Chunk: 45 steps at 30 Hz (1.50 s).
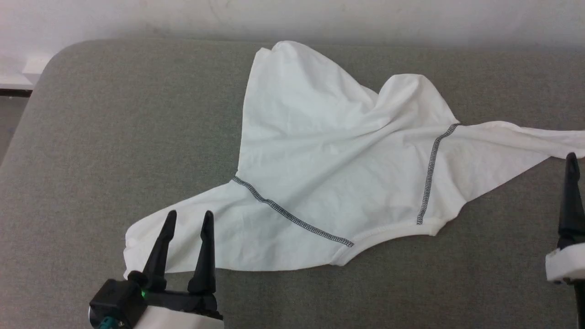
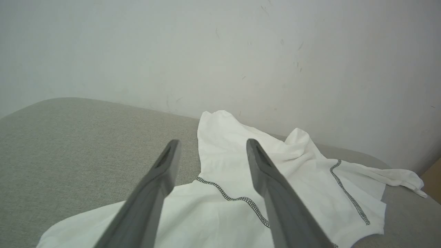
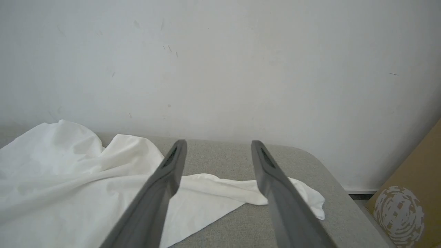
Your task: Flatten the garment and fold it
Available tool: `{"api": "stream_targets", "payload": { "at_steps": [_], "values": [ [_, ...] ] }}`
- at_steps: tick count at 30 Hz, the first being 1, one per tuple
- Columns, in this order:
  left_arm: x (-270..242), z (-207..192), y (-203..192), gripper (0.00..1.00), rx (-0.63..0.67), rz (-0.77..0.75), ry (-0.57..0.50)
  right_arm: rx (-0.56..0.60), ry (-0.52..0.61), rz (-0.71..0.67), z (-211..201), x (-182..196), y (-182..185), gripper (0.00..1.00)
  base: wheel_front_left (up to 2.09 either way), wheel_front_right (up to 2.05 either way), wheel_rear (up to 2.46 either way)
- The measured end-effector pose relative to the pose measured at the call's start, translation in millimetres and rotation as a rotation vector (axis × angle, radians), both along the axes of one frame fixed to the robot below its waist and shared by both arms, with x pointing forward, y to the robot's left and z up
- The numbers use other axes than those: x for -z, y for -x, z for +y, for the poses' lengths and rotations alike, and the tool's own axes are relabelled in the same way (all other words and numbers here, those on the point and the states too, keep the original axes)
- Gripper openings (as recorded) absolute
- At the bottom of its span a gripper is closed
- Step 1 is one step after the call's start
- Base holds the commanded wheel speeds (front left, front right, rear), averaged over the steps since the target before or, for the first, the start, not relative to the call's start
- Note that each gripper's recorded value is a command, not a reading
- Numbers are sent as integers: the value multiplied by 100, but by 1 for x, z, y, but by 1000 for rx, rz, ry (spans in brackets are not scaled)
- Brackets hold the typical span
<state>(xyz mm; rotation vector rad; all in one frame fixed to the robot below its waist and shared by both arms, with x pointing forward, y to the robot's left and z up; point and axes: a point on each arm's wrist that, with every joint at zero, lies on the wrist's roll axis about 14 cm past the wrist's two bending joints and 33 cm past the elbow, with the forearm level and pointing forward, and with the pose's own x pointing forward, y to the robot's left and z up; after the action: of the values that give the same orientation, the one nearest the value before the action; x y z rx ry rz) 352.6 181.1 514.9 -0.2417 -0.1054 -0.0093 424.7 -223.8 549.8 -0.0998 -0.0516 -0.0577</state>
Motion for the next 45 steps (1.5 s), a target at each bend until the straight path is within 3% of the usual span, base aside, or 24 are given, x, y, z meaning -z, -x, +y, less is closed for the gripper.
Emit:
{"api": "stream_targets", "payload": {
  "at_steps": [4, 11, 15, 28, 38, 45],
  "values": [
    [1, 0, 16, 100, -2, 9, -2, 0, -112, 48, -5, 20, 31, 100, 0, 0, 0],
    [10, -8, 28, 100, 43, 45, -75, 32, -161, 40, -16, 29, 47, 100, 0, 0, 0],
    [27, -33, 25, 100, 195, 148, -205, 33, -162, 45, -17, 30, 46, 100, 0, 0, 0],
    [92, -101, 25, 100, 619, 452, -466, 26, -199, 72, -12, 44, 35, 100, 0, 0, 0],
    [130, -98, 7, 100, 675, 549, -547, 49, -195, 103, -18, 57, 28, 100, 0, 0, 0],
    [135, -101, -4, 100, 687, 546, -538, 57, -193, 107, -21, 60, 24, 100, 0, 0, 0]
  ]
}}
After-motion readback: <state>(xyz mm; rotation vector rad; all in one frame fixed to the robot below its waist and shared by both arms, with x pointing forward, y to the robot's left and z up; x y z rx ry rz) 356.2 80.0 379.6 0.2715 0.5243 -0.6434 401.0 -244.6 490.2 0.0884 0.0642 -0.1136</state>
